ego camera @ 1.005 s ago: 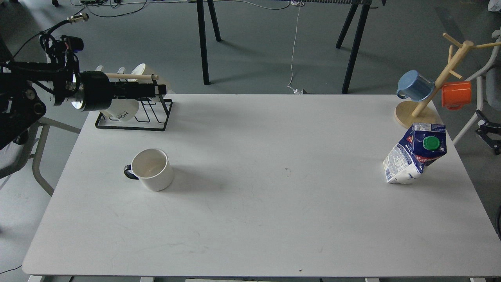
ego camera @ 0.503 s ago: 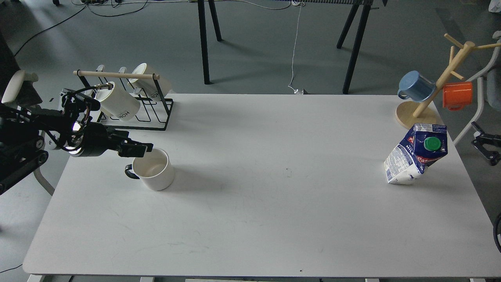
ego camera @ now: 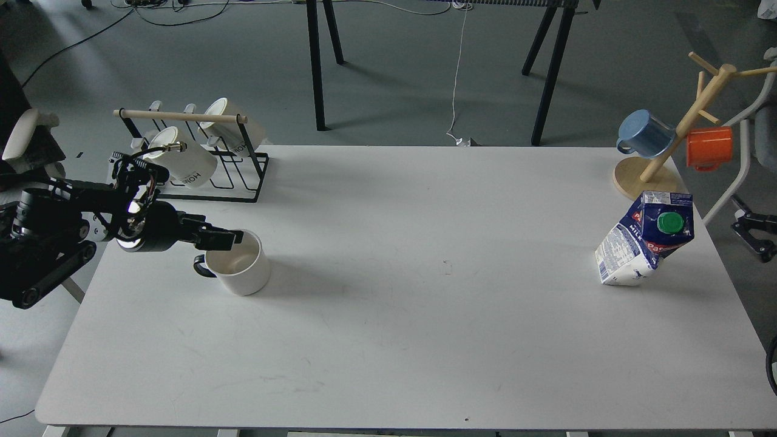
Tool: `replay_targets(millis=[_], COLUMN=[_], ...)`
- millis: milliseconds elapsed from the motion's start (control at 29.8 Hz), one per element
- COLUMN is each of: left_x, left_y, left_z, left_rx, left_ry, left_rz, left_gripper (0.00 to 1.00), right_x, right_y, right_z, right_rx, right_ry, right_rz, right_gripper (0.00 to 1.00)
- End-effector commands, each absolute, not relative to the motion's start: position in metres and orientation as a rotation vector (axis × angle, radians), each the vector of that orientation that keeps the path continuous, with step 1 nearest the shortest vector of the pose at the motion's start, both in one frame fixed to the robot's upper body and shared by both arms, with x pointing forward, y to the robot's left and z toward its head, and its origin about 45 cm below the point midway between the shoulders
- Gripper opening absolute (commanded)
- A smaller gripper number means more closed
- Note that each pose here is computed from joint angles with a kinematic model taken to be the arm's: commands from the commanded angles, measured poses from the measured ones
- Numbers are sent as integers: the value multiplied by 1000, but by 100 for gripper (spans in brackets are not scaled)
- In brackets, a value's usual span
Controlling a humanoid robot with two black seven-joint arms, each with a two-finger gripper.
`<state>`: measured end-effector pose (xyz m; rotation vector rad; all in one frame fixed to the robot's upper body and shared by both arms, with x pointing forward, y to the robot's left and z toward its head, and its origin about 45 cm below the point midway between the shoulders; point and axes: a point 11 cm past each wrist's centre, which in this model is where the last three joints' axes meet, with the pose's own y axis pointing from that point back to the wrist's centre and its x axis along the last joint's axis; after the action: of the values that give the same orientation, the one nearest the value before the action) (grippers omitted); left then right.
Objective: Place cup and milk with both arms
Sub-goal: 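Hook the left gripper into the white mug's rim and grasp it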
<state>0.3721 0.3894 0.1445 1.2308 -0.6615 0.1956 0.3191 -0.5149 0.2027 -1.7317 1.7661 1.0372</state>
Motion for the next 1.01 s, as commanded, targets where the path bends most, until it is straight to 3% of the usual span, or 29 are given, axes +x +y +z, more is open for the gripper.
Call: replay_targets(millis=[0, 402, 570, 637, 704, 737, 804, 972], left_x=[371, 357, 356, 355, 354, 354, 359, 359], left_y=[393, 391, 392, 392, 392, 389, 381, 380], left_z=[140, 119, 118, 117, 114, 113, 113, 109], left_rx=[1241, 1244, 1246, 1249, 1252, 1250, 1225, 1222], left_ry=[-647, -612, -610, -608, -618, -636, -708, -764], left_rz=[201, 172, 171, 164, 153, 150, 173, 171], left_gripper=[98, 95, 87, 77, 58, 46, 10, 0], right_x=[318, 315, 315, 313, 312, 311, 310, 309], right_y=[-515, -516, -517, -518, -518, -518, -519, -519], right_z=[201, 199, 198, 196, 195, 195, 194, 193], right_rx=[-1730, -1726, -1723, -1720, -1715, -1715, -1713, -1711], right_ry=[1770, 1776, 1779, 1784, 1786, 1786, 1790, 1790], right_rz=[1043, 1048, 1048, 1053, 1054, 1056, 1058, 1060], right_gripper=[94, 95, 95, 95, 95, 94, 95, 95])
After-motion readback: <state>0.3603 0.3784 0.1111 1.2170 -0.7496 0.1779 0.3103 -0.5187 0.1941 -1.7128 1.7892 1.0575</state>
